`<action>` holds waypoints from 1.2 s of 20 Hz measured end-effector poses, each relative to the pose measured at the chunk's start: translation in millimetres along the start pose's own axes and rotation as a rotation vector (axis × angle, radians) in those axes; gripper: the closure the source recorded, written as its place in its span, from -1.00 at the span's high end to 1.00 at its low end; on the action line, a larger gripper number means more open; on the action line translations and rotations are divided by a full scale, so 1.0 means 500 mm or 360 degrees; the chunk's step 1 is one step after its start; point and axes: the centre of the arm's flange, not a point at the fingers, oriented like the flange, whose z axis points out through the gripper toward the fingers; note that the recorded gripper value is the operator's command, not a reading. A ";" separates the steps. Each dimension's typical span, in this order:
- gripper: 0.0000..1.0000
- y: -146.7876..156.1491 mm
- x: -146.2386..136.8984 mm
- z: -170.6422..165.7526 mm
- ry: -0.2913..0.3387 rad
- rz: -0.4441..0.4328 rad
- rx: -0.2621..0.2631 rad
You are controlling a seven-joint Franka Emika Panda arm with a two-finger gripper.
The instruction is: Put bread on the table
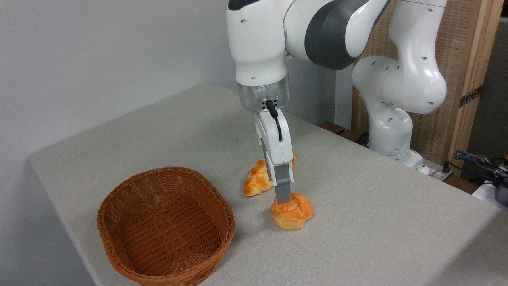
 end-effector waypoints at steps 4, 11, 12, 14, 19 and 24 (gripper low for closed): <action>1.00 -0.012 0.006 -0.045 0.0049 -0.0110 0.0059; 1.00 -0.027 0.070 -0.190 0.0064 -0.0474 0.0036; 1.00 -0.030 0.078 -0.211 0.0069 -0.0535 0.0025; 1.00 -0.036 0.093 -0.252 0.0074 -0.0667 0.0017; 1.00 -0.075 0.157 -0.325 0.0070 -0.0789 0.0040; 1.00 -0.110 0.180 -0.311 0.0048 -0.0783 0.0015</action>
